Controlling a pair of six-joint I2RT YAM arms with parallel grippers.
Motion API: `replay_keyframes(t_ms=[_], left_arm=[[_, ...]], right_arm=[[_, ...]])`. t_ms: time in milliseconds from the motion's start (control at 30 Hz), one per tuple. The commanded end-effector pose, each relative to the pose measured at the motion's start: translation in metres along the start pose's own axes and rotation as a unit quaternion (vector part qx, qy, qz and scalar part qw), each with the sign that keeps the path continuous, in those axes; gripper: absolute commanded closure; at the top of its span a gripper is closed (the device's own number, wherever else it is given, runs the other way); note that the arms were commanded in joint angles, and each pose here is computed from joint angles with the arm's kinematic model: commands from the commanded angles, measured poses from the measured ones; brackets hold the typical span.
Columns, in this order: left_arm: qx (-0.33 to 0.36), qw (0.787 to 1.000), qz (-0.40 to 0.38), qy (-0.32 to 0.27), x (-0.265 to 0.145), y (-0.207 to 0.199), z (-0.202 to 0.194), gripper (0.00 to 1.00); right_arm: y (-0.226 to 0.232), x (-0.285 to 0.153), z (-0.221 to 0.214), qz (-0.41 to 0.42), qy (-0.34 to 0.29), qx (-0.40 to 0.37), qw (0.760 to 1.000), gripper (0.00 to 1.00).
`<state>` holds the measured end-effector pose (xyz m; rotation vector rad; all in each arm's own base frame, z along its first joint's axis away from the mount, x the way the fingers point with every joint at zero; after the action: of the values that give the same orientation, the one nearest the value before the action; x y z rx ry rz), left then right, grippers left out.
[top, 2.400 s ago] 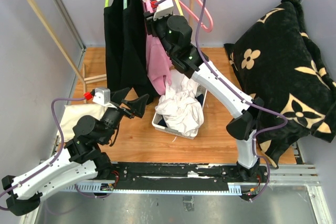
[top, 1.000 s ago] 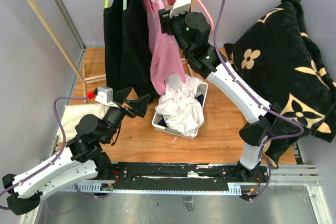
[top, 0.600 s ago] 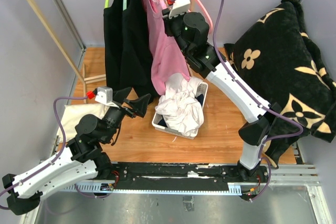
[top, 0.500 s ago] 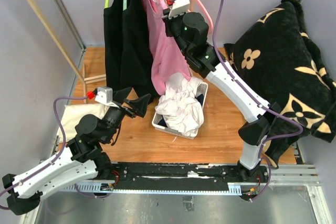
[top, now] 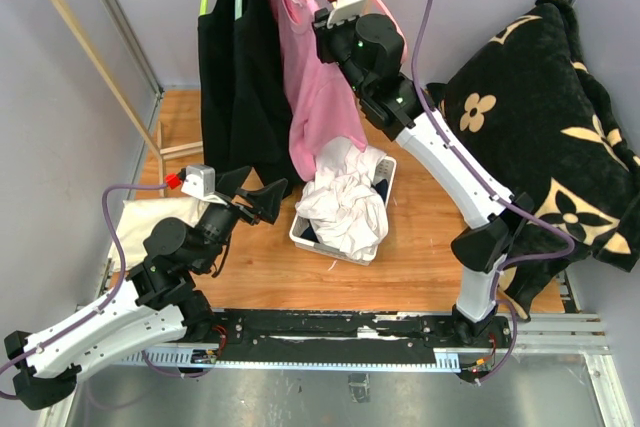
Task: Remove the t-shirt from the hanger
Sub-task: Pick up the hanger from the clothesline.
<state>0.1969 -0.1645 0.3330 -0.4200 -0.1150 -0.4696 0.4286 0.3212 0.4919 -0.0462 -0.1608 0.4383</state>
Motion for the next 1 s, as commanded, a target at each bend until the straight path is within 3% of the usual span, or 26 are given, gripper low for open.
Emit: replay_keyframes(t_ms=[0,200,433,667,967], left_arm=[[-0.007,1.0,-0.002,-0.014,0.001,-0.003,0.007,0.0],[-0.006,1.0,-0.001,-0.014,0.001,-0.003,0.009,0.0],[0.001,1.0,0.001,-0.012,0.005,-0.004,0.009,0.01],[-0.002,1.0,0.0,-0.014,0.005,-0.005,0.011,0.0],[-0.001,1.0,0.001,-0.016,0.004,-0.004,0.014,0.0]], right_arm=[[-0.003,0.007,0.007,0.01,-0.008,0.018,1.0,0.76],[-0.001,0.01,0.005,0.02,-0.007,0.023,1.0,0.79],[0.001,0.012,0.004,0.028,-0.006,0.02,0.999,0.99],[0.0,0.012,0.015,0.028,-0.029,0.016,0.999,0.99],[-0.001,0.007,0.04,0.032,-0.102,0.031,0.994,0.99]])
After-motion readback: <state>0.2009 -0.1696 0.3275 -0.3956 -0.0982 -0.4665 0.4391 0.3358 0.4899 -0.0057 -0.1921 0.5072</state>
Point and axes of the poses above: each gripper's point midway between its finger pads, its own x axis out along the fingers, its own y axis along the line the jaws close on, z = x × y, the point moved 2 cm from there along -x, back along the fingers, and after that the axes turned 1 degree about -x, right-handed, at the moved point
